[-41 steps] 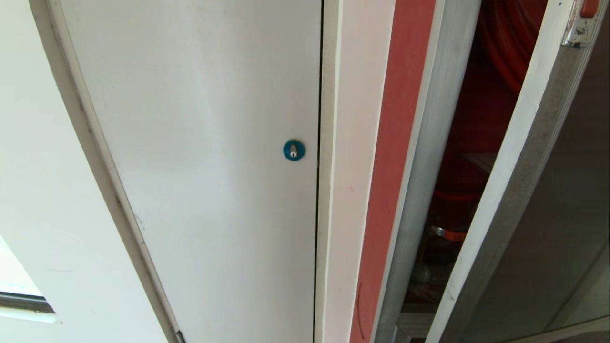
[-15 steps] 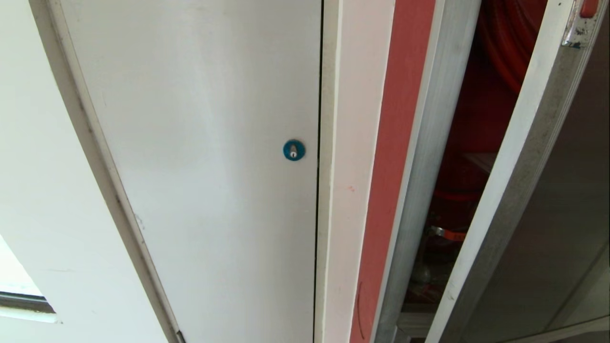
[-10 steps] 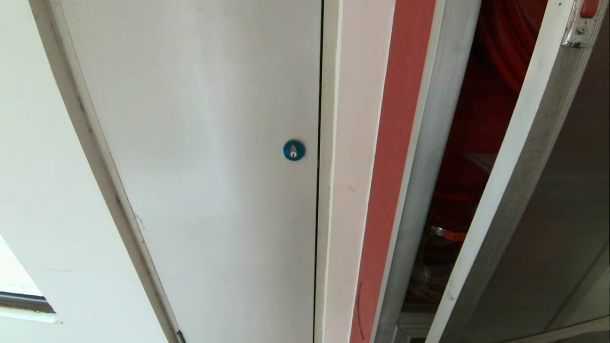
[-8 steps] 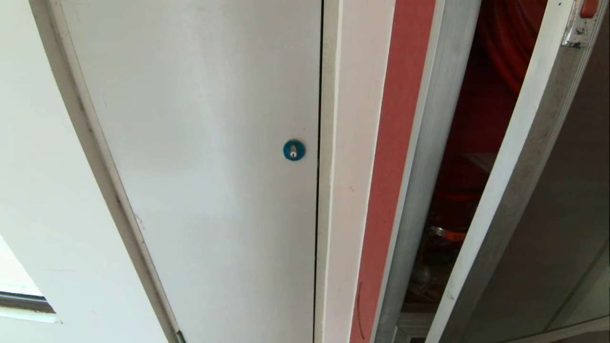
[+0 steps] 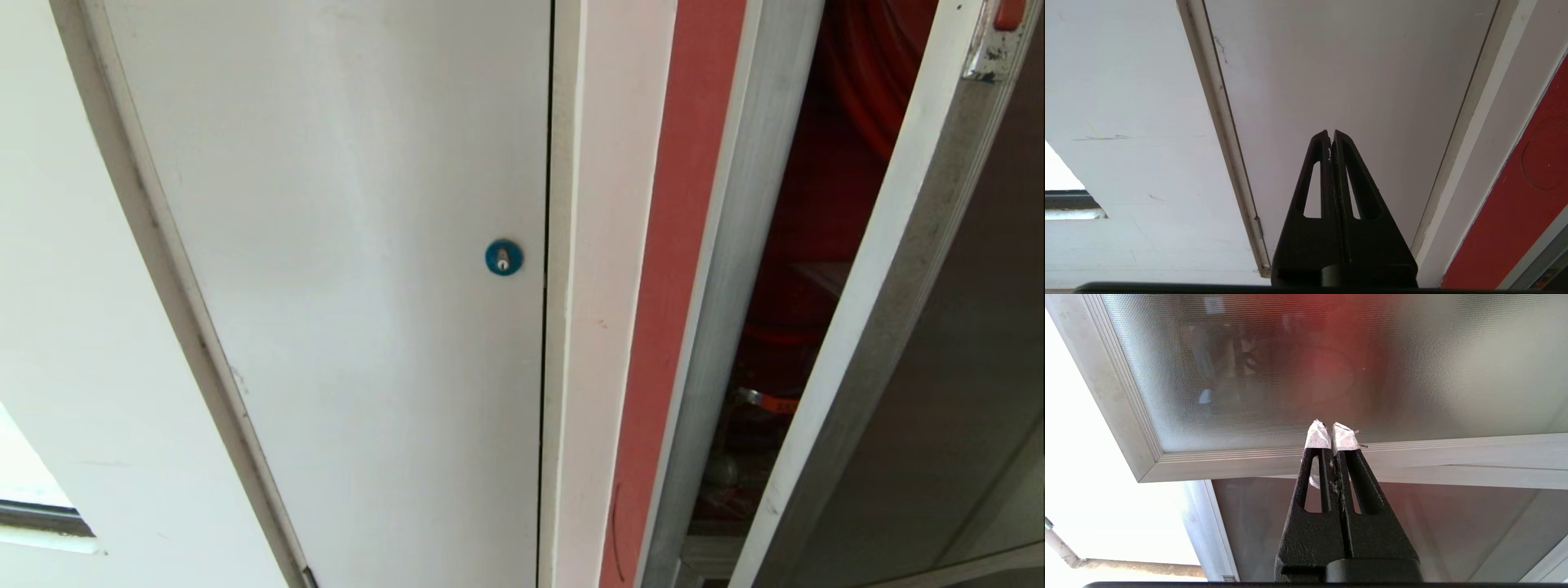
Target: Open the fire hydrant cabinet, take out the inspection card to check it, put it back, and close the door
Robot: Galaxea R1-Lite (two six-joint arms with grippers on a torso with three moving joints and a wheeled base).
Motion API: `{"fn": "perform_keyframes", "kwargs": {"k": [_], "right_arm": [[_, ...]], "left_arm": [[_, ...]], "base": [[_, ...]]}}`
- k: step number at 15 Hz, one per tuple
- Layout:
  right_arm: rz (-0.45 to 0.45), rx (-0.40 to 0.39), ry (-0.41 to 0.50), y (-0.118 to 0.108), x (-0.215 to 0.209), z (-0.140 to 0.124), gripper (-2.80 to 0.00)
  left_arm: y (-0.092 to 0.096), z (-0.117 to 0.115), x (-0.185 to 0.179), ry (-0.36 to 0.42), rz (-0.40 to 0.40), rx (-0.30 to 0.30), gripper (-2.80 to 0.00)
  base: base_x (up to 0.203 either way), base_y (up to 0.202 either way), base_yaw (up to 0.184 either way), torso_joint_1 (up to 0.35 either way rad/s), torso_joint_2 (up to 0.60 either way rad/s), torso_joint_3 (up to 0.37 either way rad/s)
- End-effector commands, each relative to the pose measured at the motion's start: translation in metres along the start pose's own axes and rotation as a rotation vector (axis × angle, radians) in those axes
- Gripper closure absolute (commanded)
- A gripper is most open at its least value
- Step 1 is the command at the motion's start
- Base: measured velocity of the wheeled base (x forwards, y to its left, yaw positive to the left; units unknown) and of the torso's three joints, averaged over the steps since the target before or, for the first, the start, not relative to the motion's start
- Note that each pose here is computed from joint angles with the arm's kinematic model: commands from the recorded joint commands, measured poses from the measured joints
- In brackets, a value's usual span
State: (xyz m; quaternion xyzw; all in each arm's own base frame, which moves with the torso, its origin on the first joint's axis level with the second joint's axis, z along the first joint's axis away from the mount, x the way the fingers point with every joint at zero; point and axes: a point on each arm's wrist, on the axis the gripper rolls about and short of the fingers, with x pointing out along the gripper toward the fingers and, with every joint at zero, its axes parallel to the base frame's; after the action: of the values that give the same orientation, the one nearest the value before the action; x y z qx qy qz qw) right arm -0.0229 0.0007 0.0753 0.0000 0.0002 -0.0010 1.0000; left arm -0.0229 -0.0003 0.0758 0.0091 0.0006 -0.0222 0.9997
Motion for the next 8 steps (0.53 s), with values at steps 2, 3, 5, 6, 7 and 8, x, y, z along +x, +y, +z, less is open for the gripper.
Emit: {"fn": "perform_keyframes", "kwargs": {"k": [2,3,5,6,7,8], "right_arm": [[0.000,0.000,0.001,0.0000,0.0001,0.0000,0.00],[0.000,0.000,0.001,0.0000,0.0001,0.0000,0.00],[0.000,0.000,0.001,0.0000,0.0001,0.0000,0.00],[0.000,0.000,0.001,0.0000,0.0001,0.0000,0.00],[0.000,0.000,0.001,0.0000,0.0001,0.0000,0.00],[0.000,0.000,0.001,0.0000,0.0001,0.0000,0.00]], "left_arm": [[0.0000,-0.0002,0.0001,0.001,0.000,0.000,0.00],[0.0000,-0.0002,0.0001,0.001,0.000,0.000,0.00],[0.0000,0.0002,0.0000,0.000,0.000,0.000,0.00],[0.0000,0.0002,0.0000,0.000,0.002,0.000,0.00],[0.0000,0.0002,0.0000,0.000,0.001,0.000,0.00],[0.0000,0.0002,0.0000,0.000,0.002,0.000,0.00]], "base": [[0.000,0.000,0.000,0.000,0.00,0.000],[0.000,0.000,0.000,0.000,0.00,0.000],[0.000,0.000,0.000,0.000,0.00,0.000],[0.000,0.000,0.000,0.000,0.00,0.000],[0.000,0.000,0.000,0.000,0.00,0.000],[0.000,0.000,0.000,0.000,0.00,0.000]]}}
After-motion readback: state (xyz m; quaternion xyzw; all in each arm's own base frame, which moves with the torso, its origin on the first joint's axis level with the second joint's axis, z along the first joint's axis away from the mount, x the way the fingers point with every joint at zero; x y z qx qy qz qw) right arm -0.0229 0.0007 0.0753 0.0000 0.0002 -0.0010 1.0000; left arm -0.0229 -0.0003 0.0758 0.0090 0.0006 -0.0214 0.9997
